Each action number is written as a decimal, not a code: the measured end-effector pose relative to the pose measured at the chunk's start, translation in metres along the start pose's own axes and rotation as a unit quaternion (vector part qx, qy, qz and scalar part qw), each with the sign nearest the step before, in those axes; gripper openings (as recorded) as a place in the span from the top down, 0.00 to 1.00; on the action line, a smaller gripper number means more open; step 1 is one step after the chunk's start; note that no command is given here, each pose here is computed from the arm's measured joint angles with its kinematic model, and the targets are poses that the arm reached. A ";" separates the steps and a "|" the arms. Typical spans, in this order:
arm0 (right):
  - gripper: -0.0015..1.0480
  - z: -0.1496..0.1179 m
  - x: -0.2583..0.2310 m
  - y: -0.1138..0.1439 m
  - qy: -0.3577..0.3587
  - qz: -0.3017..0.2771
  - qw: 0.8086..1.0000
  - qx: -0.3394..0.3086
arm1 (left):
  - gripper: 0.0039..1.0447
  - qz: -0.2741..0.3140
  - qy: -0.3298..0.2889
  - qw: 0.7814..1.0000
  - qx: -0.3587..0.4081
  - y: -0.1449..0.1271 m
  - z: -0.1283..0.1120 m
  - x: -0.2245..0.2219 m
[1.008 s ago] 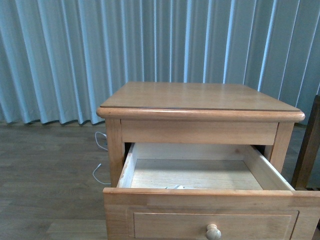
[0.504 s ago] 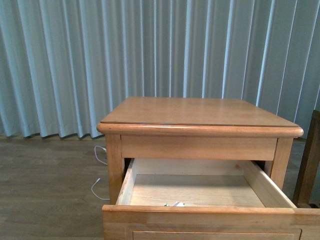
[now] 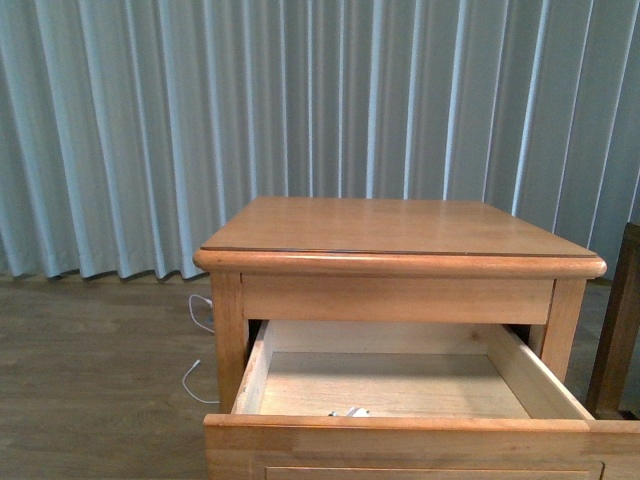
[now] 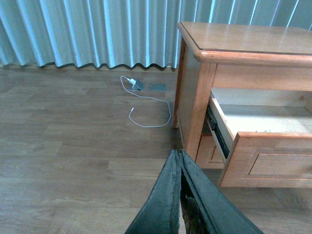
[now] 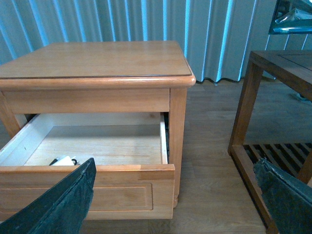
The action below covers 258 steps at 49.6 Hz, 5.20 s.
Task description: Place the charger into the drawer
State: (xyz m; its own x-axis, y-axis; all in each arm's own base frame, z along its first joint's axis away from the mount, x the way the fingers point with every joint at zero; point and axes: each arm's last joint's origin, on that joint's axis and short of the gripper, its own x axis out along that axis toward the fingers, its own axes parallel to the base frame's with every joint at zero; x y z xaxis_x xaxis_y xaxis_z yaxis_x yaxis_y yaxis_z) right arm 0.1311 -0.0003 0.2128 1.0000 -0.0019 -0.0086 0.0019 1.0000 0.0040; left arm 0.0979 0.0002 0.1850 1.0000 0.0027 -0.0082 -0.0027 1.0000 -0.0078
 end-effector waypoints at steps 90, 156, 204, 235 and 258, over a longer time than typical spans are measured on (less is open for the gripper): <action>0.08 -0.033 0.107 0.061 0.309 0.010 0.950 0.037 | 0.05 0.000 -0.007 1.000 0.001 0.000 -0.018 -0.001; 0.08 -0.099 0.342 0.088 0.291 -0.189 0.928 0.138 | 0.05 0.000 -0.007 1.000 0.001 0.000 -0.018 -0.001; 0.08 -0.078 0.317 0.074 0.266 -0.170 0.926 0.207 | 0.05 0.000 -0.007 1.000 0.001 0.000 -0.018 -0.001; 0.08 0.044 0.149 0.054 0.222 0.061 0.965 0.124 | 0.05 0.000 -0.007 1.000 0.001 0.000 -0.018 -0.001; 0.08 0.054 -0.004 -0.003 0.113 0.034 0.984 0.137 | 0.05 0.000 -0.007 1.000 0.001 0.000 -0.018 -0.001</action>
State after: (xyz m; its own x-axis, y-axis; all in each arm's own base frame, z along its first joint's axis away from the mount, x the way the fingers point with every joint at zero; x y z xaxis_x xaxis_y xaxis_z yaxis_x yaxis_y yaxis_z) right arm 0.1279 -0.0032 0.2666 0.9707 0.0971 -0.2199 -0.0320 0.9589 0.2819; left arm 0.0970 0.0002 0.1671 1.0000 0.0027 0.0055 -0.0026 1.0000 -0.0052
